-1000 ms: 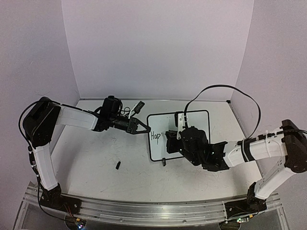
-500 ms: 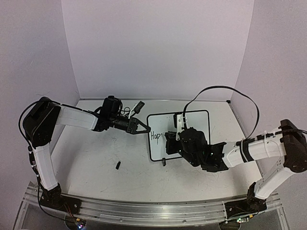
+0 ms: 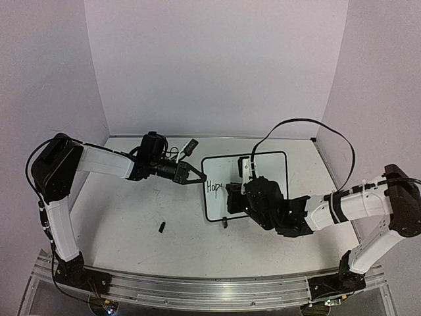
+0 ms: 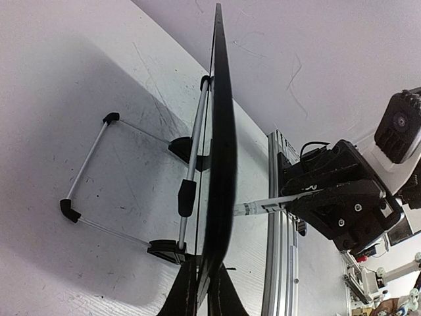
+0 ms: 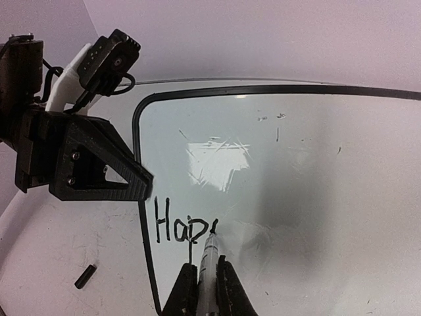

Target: Write a sentence on the whiteboard

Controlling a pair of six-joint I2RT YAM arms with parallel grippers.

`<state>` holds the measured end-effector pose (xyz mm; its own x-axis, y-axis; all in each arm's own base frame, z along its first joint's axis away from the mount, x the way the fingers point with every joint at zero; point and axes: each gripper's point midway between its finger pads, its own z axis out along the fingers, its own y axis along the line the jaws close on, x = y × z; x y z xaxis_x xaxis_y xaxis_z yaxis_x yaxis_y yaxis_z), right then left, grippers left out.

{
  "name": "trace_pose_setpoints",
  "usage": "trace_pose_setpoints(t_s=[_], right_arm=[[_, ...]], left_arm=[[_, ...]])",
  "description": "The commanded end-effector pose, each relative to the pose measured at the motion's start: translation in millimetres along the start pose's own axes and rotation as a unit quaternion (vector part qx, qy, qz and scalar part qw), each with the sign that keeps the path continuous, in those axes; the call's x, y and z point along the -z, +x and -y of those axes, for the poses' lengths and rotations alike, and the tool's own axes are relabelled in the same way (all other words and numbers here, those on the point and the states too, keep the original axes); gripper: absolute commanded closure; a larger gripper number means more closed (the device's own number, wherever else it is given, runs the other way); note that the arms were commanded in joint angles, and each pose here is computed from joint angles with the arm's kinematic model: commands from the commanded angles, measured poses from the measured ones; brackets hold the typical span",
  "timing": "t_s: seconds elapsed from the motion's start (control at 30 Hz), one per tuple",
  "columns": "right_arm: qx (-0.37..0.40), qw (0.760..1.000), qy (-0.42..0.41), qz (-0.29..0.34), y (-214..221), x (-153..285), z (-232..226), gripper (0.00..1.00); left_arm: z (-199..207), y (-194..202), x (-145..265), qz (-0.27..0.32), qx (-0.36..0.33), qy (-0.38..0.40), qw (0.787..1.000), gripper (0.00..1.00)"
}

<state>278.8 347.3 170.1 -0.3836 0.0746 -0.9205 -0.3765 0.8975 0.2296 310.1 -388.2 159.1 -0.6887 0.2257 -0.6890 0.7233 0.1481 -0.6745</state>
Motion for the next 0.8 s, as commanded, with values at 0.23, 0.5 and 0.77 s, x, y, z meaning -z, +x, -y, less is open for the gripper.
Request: trace_pose_setpoints(t_s=[0.23,0.5,0.77], right_arm=[[-0.01,1.0,0.011,-0.025,20,3,1,1.0],[-0.013,0.999,0.013,-0.035,31,5,2,1.0],[-0.014,0.999,0.012,-0.037,32,6,0,1.0]], left_arm=[[26,-6,6,-0.002,0.0,0.029,1.0,1.0],[26,-5,6,-0.002,-0.001,0.029,1.0,1.0],[26,-6,6,-0.002,-0.001,0.029,1.0,1.0]])
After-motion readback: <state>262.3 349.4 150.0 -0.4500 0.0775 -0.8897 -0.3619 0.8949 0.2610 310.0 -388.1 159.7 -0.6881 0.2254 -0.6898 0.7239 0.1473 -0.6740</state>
